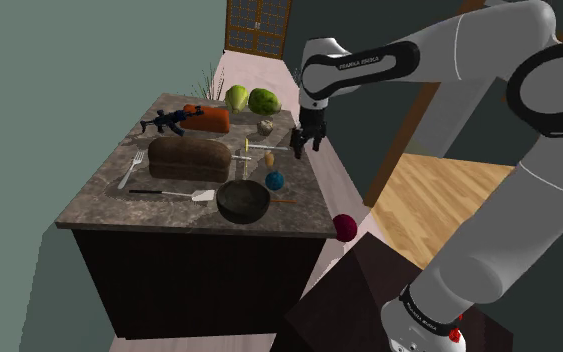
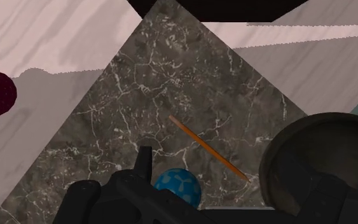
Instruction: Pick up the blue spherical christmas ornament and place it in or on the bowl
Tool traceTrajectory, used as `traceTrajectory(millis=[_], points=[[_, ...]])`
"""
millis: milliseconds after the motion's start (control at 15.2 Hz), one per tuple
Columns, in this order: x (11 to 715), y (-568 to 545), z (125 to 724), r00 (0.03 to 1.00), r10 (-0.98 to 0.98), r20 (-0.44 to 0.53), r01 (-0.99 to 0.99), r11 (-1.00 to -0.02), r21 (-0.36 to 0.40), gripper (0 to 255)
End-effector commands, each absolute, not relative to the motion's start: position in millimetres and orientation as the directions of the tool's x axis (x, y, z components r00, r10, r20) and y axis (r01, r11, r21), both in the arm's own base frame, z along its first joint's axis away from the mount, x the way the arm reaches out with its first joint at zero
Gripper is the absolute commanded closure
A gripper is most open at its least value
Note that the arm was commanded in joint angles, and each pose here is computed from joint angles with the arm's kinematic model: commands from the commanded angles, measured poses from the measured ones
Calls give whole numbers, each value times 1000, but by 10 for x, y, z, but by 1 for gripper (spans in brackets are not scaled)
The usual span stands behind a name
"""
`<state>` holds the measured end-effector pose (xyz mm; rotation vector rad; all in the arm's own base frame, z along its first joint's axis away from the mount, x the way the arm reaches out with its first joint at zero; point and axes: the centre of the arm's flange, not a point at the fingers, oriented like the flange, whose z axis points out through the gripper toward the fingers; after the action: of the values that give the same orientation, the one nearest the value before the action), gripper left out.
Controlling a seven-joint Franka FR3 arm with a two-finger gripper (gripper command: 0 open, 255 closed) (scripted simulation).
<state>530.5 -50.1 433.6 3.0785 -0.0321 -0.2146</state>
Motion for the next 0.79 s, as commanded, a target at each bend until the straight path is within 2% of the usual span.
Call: traceTrajectory(millis=[0,726], points=[[5523,-547,4183,989,-32,-144,-26,-998,48,0],[6714,-905,3315,981,-74,-181,-75,-997,3,0]])
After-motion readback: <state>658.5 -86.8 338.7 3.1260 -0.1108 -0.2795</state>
